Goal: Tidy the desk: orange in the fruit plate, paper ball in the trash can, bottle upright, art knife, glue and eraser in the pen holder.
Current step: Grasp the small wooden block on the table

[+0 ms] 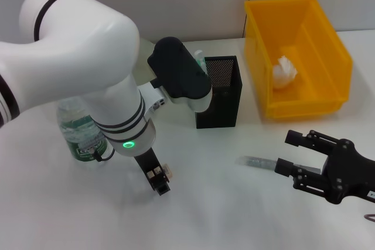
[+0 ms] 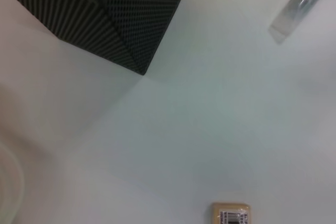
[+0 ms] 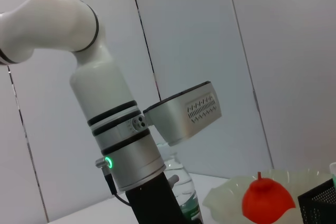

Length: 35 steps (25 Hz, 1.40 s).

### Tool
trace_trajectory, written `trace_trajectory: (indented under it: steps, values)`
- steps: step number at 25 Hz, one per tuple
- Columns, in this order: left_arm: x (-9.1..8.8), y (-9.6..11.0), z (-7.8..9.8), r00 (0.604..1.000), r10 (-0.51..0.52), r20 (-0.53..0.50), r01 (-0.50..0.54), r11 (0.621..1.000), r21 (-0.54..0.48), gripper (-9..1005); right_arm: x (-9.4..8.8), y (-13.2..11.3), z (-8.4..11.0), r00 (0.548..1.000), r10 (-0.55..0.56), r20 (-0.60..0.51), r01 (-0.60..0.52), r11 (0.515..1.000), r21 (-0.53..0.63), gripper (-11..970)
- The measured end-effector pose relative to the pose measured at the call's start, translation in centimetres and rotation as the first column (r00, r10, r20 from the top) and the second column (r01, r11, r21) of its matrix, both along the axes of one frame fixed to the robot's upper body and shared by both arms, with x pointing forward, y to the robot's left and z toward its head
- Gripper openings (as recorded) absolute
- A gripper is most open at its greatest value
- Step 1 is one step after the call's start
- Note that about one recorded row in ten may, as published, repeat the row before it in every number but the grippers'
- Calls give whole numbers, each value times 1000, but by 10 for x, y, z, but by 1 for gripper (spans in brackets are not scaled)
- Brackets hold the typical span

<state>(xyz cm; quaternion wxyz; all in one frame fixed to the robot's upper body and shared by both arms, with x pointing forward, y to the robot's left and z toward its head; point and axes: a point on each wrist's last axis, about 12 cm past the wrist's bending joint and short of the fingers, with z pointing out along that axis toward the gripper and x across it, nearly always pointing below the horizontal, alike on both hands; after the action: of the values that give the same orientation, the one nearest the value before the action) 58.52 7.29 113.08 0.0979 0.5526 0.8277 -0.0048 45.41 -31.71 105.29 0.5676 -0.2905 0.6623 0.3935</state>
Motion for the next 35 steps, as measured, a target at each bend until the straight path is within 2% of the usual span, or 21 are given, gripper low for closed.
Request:
trace_trajectory:
  steps: [18, 32, 35]
  values:
    - [-1, 5, -6, 1000, -1, -24, 1, 1000, 23, 553, 5, 5, 0, 1000, 9, -4, -9, 1000, 6, 692]
    - [0, 2, -2, 1000, -10, -9, 10, 1000, 7, 542, 6, 6, -1, 1000, 10, -4, -10, 1000, 9, 692]
    - [1, 1, -1, 1000, -11, -7, 11, 1000, 6, 492, 6, 7, 0, 1000, 11, -4, -11, 1000, 10, 692]
